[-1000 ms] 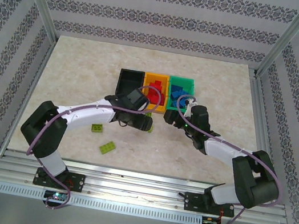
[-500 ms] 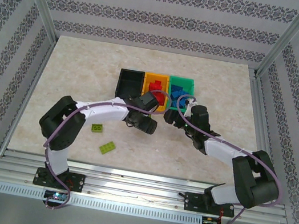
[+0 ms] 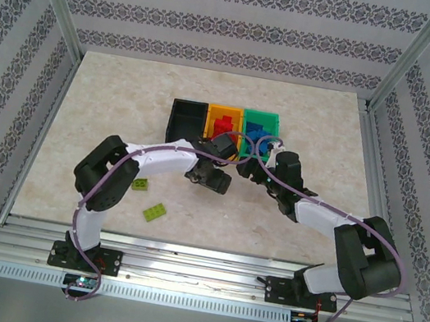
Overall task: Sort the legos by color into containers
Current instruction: Pick up the lego from the center of the table, then place the lego in the container.
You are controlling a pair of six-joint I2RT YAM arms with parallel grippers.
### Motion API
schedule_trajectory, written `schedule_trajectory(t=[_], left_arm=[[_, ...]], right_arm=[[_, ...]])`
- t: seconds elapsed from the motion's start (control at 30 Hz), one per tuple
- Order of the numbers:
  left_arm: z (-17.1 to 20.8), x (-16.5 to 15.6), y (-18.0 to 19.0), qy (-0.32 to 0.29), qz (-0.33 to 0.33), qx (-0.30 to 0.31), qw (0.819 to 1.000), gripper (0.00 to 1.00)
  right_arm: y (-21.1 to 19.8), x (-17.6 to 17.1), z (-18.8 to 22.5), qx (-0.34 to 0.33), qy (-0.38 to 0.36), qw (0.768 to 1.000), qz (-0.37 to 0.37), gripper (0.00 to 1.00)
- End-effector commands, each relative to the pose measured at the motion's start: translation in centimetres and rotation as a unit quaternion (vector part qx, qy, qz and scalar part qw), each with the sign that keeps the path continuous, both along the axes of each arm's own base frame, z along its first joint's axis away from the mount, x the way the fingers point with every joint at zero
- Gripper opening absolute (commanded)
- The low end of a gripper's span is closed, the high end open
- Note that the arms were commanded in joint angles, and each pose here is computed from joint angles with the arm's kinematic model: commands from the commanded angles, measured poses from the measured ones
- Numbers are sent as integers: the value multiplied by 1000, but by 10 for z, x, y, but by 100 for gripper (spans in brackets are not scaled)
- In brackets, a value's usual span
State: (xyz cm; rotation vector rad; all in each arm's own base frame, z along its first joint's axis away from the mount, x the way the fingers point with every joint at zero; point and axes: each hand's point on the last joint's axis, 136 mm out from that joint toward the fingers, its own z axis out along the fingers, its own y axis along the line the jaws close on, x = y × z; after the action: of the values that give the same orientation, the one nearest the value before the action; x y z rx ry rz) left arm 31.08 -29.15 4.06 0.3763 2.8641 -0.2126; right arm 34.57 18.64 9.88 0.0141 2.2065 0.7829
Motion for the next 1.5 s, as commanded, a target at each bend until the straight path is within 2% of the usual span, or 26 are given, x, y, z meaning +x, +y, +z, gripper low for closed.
schedule_trajectory(t=[0.0,0.3,0.5,0.63,0.73,0.9,0.97,1.2,1.47], left_arm=[[-3,-5,5,13,15,32,999,83],[1,-7,3,9,3,30,1000,64],[24,-10,11,-25,7,12,1000,61],[41,-6,28,-57,18,34,998,59],[59,-1,33,-88,15,28,996,57],[94,20,62,-122,28,69,990,57],[103,31,72,-135,35,67,988,57],[116,77,99,-129,80,-31,988,58],[104,122,101,-104,91,-83,987,64]], right_arm=[[-2,1,4,11,-5,1000,-3,78],[-5,1,7,14,-7,1000,-5,78],[-5,2,4,13,-2,1000,-6,78],[-4,1,5,19,-3,1000,-3,78],[-4,3,3,18,1,1000,-4,78],[-3,2,3,23,1,1000,-2,78],[-3,3,3,23,3,1000,-2,78],[-4,3,2,19,2,1000,-3,78],[-6,2,7,15,-5,1000,-4,78]])
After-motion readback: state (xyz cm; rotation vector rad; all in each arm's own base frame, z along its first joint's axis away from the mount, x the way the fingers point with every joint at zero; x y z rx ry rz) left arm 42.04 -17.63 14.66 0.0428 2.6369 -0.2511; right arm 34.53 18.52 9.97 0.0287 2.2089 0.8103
